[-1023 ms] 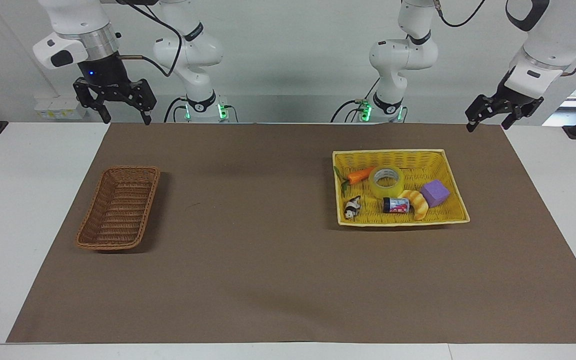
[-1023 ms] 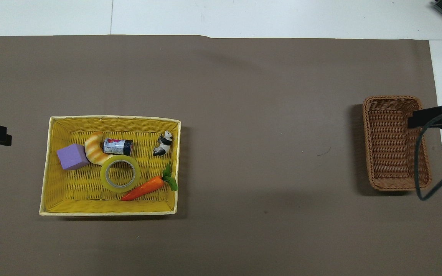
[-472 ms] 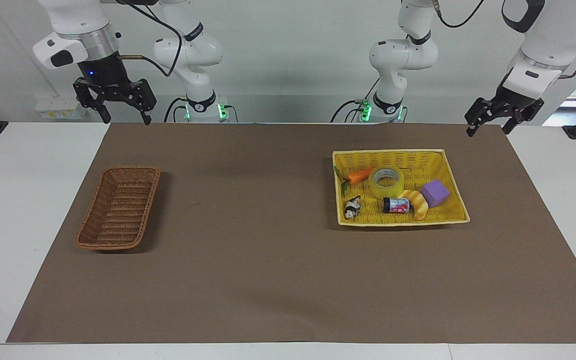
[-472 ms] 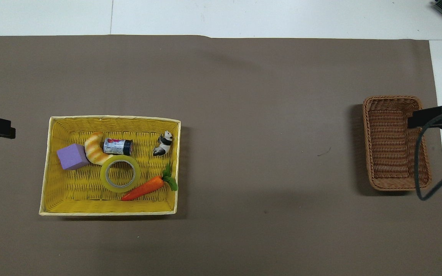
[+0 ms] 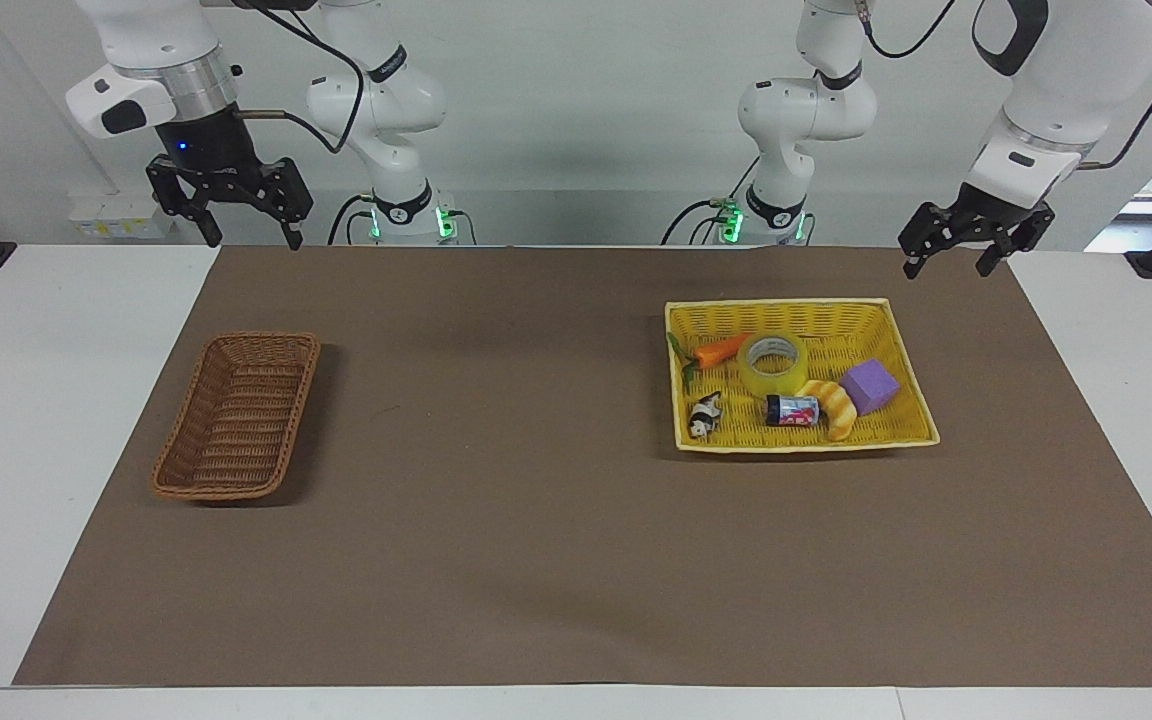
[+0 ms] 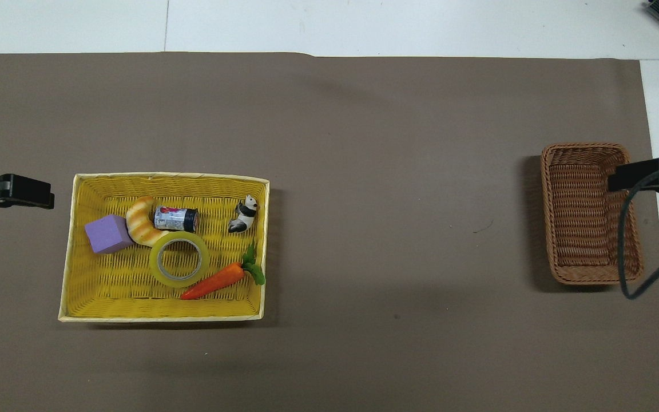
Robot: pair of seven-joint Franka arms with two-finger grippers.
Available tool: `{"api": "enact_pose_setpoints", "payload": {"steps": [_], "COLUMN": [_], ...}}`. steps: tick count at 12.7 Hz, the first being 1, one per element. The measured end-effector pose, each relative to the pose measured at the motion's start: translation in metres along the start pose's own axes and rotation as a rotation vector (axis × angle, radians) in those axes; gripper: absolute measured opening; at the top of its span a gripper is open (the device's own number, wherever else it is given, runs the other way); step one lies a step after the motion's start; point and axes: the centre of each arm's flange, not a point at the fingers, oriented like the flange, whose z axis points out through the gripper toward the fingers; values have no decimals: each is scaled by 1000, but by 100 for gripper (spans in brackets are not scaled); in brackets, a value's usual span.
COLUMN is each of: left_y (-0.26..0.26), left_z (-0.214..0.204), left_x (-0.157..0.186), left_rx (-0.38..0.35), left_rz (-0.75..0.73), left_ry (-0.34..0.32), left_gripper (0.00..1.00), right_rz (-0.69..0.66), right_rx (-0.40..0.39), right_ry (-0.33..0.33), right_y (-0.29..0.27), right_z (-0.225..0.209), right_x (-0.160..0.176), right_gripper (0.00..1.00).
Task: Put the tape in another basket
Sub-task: 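Reach the left gripper into the yellow basket toward the tape roll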
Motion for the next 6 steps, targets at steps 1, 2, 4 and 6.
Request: {"api": "enact_pose_setpoints", "payload": {"steps": [1,2,4,6], "left_y": [9,18,36,45], "left_z": [7,16,44,73], "left_x": [0,0,-6,-20], "left_rx": [0,0,-3,-5], "left_rz": [4,6,16,29], "left_ry": [-4,3,19,21], "left_gripper": [100,100,100,100], "right_rz": [0,0,0,0], "right_rx": [0,0,0,0], "right_ry": [0,0,0,0], "right_y": [0,0,0,0], "right_z": [0,0,0,0], "right_x": [0,0,0,0], "right_gripper": [100,100,100,100]}}
